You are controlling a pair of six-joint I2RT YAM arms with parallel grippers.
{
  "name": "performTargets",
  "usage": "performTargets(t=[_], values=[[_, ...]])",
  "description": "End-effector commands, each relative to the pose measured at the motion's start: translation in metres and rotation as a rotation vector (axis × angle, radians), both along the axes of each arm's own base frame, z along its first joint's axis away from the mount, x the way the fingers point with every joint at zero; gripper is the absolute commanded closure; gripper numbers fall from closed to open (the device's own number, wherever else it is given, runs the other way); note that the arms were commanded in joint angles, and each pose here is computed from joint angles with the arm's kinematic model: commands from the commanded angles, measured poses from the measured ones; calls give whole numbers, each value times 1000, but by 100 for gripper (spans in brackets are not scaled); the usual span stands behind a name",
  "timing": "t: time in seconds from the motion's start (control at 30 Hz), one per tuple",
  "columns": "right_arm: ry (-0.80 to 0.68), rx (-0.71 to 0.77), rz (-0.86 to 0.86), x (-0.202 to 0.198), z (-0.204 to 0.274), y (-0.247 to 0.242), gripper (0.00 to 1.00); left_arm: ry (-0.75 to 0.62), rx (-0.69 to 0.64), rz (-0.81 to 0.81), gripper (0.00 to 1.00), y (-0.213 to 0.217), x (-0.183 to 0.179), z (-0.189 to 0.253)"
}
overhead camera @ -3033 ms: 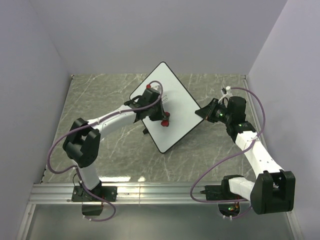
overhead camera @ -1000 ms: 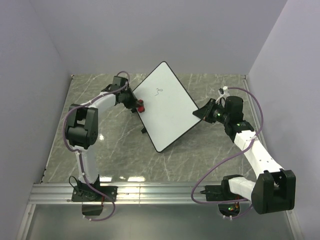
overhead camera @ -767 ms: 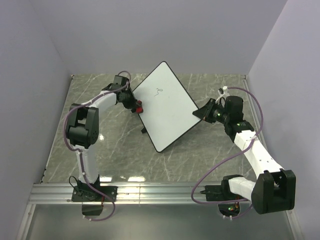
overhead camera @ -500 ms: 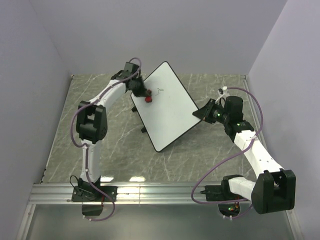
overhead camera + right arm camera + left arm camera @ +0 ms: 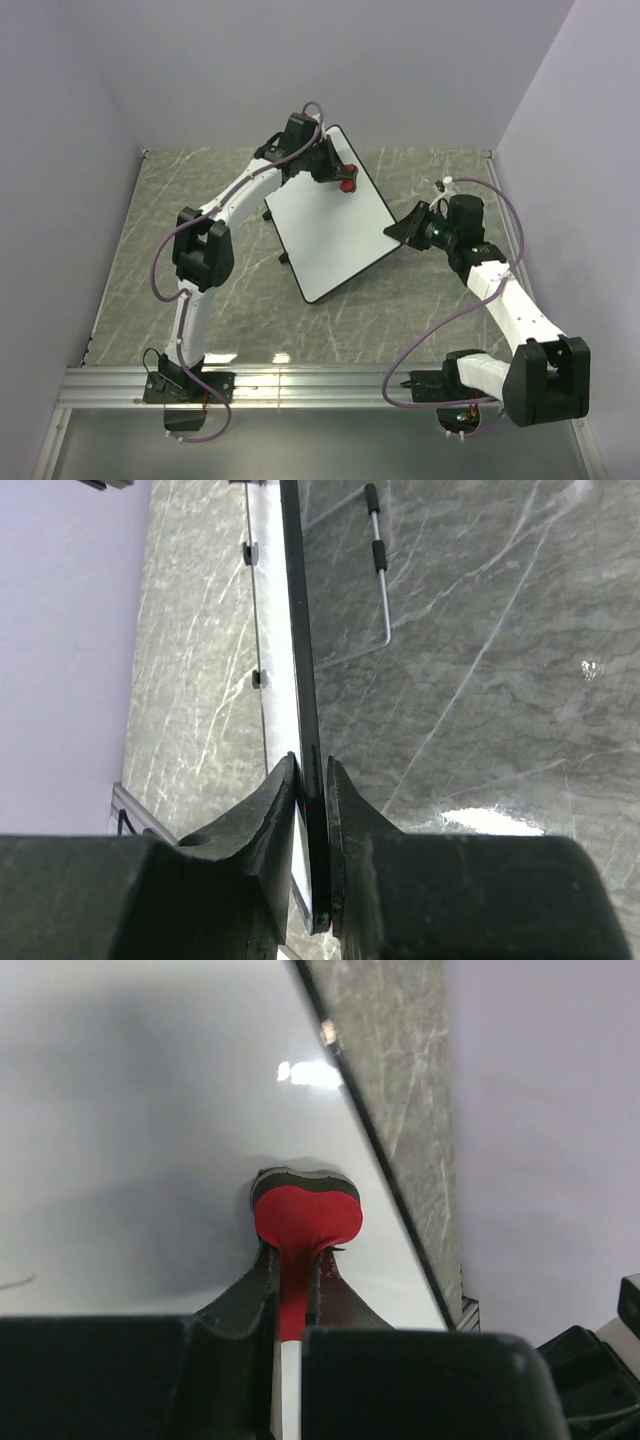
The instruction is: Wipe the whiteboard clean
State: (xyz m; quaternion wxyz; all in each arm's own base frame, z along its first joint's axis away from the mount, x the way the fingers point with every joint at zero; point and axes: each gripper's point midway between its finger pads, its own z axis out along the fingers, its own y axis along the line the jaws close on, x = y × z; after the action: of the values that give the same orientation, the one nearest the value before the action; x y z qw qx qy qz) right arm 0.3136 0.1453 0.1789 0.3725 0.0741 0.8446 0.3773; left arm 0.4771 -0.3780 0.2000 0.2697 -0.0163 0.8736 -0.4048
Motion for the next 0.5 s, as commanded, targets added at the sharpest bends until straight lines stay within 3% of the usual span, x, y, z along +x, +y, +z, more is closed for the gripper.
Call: performTargets(t=[0.0, 0.13, 0.3, 0.47], values=[[114, -118, -15, -14, -42, -12, 100, 151, 117, 27, 100, 27, -19, -63], [112, -126, -13, -14, -41, -13, 100, 174, 223, 71, 100, 67, -33, -98], [113, -121, -8, -16, -42, -12, 100, 322, 291, 175, 100, 135, -43, -164], [117, -113, -2, -16, -42, -10, 100, 295, 289, 210, 100, 154, -16, -160]])
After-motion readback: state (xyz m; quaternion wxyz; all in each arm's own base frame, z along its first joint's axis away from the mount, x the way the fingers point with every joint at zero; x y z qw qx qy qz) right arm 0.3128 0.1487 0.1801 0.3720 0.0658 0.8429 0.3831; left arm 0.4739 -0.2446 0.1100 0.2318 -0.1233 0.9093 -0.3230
